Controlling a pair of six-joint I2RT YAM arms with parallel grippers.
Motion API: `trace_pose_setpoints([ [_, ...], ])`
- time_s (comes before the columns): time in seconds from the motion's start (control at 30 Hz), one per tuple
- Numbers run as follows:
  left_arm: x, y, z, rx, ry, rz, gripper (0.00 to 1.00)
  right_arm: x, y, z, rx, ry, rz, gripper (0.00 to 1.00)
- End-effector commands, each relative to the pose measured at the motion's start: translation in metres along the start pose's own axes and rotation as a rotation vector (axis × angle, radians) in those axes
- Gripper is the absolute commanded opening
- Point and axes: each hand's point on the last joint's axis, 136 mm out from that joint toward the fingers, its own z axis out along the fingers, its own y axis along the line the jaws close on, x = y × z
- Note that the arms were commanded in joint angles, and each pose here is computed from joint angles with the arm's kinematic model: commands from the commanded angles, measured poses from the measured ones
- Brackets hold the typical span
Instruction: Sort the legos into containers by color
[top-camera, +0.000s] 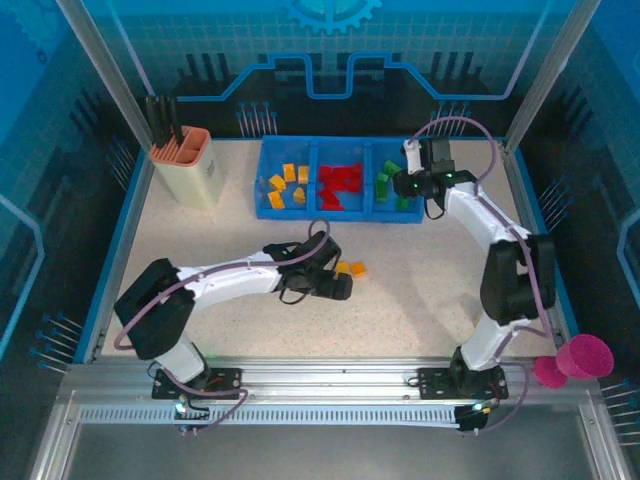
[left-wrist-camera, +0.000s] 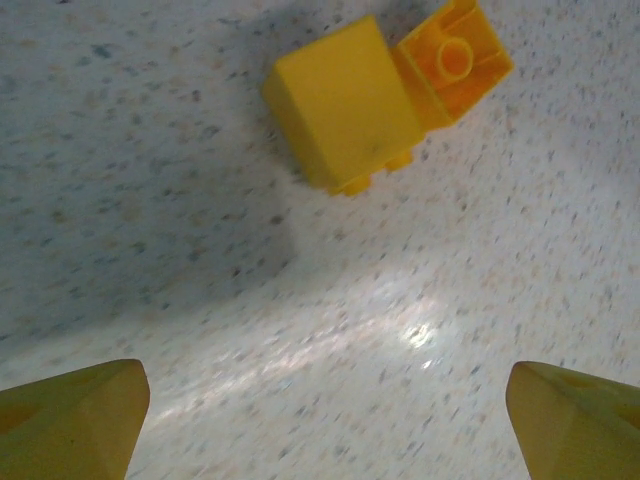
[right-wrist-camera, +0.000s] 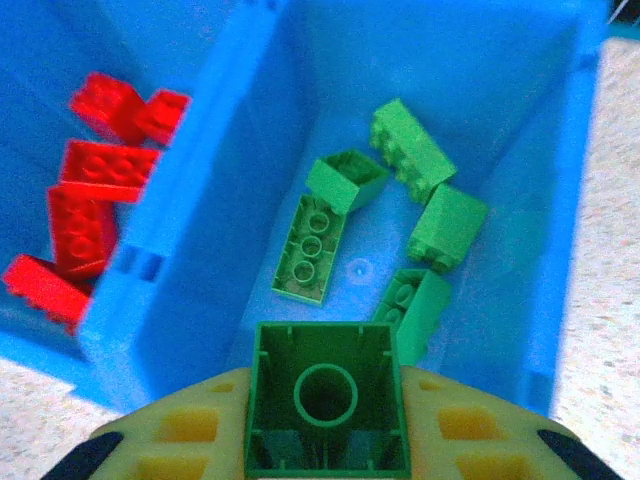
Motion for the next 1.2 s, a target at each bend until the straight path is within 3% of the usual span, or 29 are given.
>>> trace_pose_setpoints([
  [0.0,-0.026,-0.016,0.007,0.022,-0.091,-0.12,0.93,-0.023,0.001,0.018,-0.068,-0.051,-0.007,0.25],
  [0.17,-0.045,-0.013,0.02,-0.015,-0.149,-0.16,0.91,-0.02,0.003,0.047,-0.105,-0.009,0.002,0.3],
  [0.33,-0.048,-0.015,0.043,-0.039,-0.118,-0.166,0.85,-0.024,0.011,0.047,-0.137,-0.033,-0.027,0.47],
  [0.47,-0.046,-0.006,0.056,-0.067,-0.09,-0.205,0.73,-0.028,0.021,0.04,-0.156,-0.04,-0.051,0.54],
  [0.83,-0.052,0.008,0.055,-0.087,-0.091,-0.229,0.44,-0.019,0.03,0.027,-0.171,-0.039,-0.066,0.55],
  [1.03,-0.055,0.016,0.057,-0.098,-0.081,-0.218,0.35,-0.011,0.031,0.021,-0.175,-0.029,-0.06,0.54],
  [1.17,-0.071,0.025,0.035,-0.121,-0.119,-0.174,0.27,-0.005,0.036,-0.002,-0.193,-0.029,-0.055,0.57],
])
